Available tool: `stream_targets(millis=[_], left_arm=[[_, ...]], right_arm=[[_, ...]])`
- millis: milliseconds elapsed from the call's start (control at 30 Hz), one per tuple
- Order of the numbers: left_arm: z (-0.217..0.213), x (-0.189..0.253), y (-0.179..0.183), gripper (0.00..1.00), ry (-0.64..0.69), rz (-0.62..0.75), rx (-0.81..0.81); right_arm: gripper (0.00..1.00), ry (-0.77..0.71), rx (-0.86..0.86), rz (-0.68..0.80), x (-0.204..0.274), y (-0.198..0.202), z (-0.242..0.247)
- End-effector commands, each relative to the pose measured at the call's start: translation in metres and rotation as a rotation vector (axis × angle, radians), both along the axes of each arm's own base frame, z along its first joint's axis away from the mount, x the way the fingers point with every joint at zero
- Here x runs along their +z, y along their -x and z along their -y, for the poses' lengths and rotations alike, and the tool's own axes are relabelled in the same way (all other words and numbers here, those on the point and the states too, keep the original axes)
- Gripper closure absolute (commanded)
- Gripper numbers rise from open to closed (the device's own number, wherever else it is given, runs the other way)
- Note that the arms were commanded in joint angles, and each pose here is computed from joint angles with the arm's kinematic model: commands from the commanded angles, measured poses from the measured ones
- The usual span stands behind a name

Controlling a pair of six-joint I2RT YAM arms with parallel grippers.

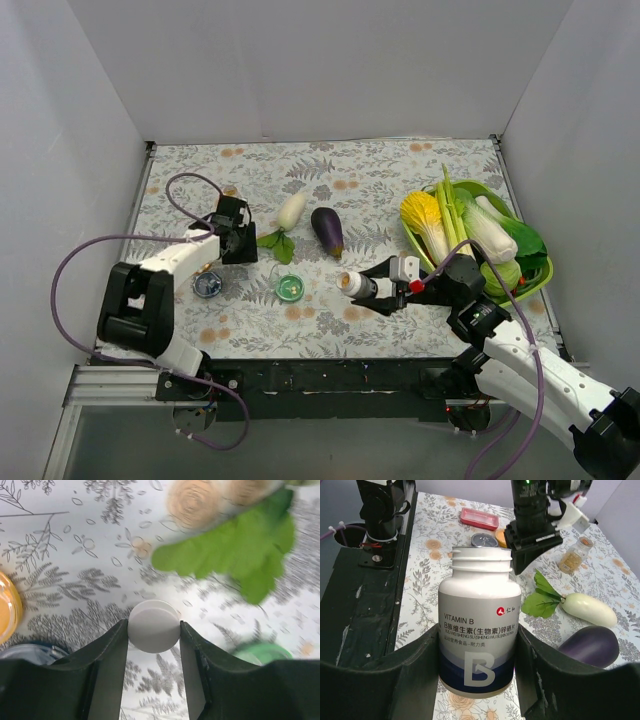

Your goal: Sort the pills into containers

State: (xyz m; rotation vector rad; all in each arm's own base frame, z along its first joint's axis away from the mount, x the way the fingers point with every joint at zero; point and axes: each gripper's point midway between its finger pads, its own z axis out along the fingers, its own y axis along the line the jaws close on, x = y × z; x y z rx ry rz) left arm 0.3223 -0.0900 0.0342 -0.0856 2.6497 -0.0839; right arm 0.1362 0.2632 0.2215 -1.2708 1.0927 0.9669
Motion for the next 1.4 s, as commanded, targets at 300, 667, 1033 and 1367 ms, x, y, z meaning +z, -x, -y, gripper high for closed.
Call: stream_targets(millis=[300,667,1033,1367], left_arm=[[0.081,0.140,0.070,0.87,0.537,0.180,-0.240],[0.125,0.215,0.121,0.87,0.905,0.212,-0.379],[0.158,0.229,0.151,0.87,1.041,0.202,-0.447],[0.183,0.227,0.159,0.87,1.050,0.179,-0.485]], right_arm=[[0.99,0.047,0.060,0.046,-0.005,0.009,0.002],[0.99,0.085,0.045,0.058,-0.012,0.007,0.007],[0.99,0.143,0.013,0.044,-0.024,0.003,0.013],[0.99,0.162,-0.004,0.020,-0.032,0.000,0.015]])
